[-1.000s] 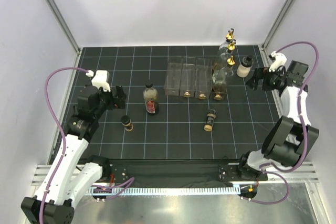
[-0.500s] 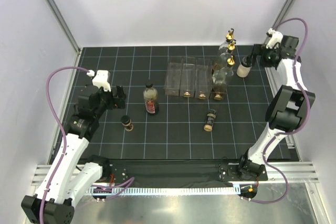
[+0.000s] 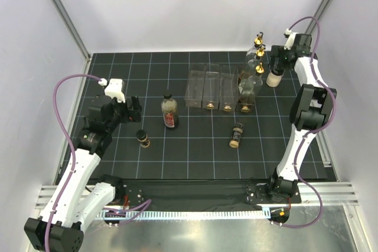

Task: Organize the condiment bottles
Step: Pick up the bottle from the corner of the board.

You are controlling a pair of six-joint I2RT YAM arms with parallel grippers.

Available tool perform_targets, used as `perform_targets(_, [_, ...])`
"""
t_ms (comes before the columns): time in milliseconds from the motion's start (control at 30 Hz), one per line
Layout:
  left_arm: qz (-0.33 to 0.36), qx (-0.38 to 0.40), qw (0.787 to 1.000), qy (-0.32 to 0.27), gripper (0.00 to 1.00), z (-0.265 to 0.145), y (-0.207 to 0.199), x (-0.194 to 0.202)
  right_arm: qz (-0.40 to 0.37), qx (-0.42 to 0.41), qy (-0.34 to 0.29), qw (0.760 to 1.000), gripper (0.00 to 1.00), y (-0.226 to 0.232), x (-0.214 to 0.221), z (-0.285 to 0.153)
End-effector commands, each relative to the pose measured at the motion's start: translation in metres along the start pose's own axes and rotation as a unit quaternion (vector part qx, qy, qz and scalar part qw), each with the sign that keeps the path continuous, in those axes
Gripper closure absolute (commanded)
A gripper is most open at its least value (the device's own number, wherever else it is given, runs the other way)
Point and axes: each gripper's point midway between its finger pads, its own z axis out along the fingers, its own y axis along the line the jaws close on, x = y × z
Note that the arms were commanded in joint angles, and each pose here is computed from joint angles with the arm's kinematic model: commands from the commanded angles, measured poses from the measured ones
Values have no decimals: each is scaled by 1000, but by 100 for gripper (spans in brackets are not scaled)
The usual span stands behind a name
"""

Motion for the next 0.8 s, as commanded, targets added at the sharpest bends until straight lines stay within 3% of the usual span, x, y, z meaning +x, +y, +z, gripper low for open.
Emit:
perform_targets(0, [6,-5,1000,-11,0,3,3,-5,14,34,-6,999,2,-12,-11,-6])
perform_targets(167, [6,-1,1000,-8,0,4,1,-4,20,24,15,999,10,-7,10,4])
perform_targets(367, [6,-3,1000,-7,0,5,2,-3,26,13,18,999,33,-3,15,8])
perform_targets(433, [6,-3,1000,-7,0,5,2,-3,29,10,21,999,42,-2,16,8])
perform_targets(500, [7,-4,1000,-8,0,4,2,-3,31,2,25,999,59,1,18,10])
perform_targets(633, [6,-4,1000,-12,0,3,2,-5,26,1,13,1000,82,2,11,-3])
perform_targets(667, [7,-2,1000,-13,0,3,2,-5,16,2,16,1000,95,1,17,-7])
perform_targets(733, [7,1,1000,-16,0,2,1,-7,-3,6,-28,1000,96,0,-6,-36])
perform_targets(767, [7,1,1000,-16,0,2,1,-7,-16,5,-20,1000,96,-1,7,-40])
